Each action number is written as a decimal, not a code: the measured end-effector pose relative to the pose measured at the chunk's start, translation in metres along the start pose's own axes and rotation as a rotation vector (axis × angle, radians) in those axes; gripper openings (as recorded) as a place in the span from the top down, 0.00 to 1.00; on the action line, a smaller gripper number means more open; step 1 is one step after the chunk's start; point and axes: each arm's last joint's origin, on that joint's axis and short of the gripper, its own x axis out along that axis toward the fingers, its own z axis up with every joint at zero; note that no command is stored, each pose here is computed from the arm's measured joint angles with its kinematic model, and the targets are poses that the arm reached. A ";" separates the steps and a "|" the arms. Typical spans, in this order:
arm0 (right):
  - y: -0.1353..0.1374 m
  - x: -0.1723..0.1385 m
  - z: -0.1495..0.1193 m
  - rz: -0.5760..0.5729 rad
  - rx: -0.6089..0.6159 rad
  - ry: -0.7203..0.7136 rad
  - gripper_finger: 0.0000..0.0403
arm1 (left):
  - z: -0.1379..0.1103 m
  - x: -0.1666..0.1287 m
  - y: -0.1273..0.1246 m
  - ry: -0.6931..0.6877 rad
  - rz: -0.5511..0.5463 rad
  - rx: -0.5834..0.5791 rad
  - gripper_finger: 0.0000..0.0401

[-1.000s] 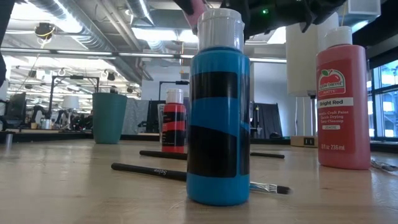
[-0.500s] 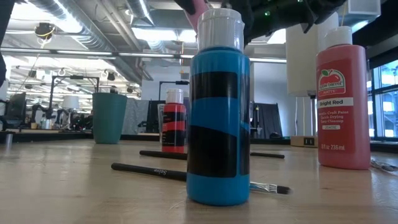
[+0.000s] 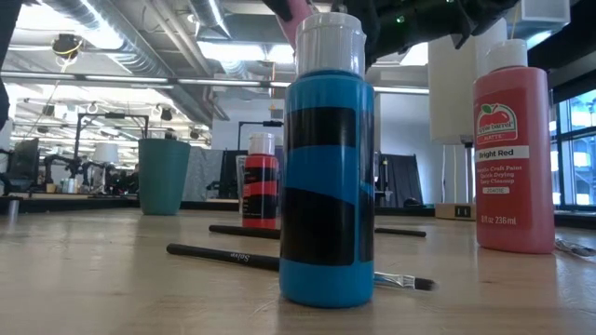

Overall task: Pick & Place Paint Supplies
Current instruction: Put the pink paint bottle into the transparent bin

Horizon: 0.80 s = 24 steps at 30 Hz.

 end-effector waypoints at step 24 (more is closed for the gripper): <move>-0.004 0.000 0.007 -0.012 -0.066 -0.068 0.58 | -0.021 -0.139 -0.012 -0.137 0.502 0.073 0.41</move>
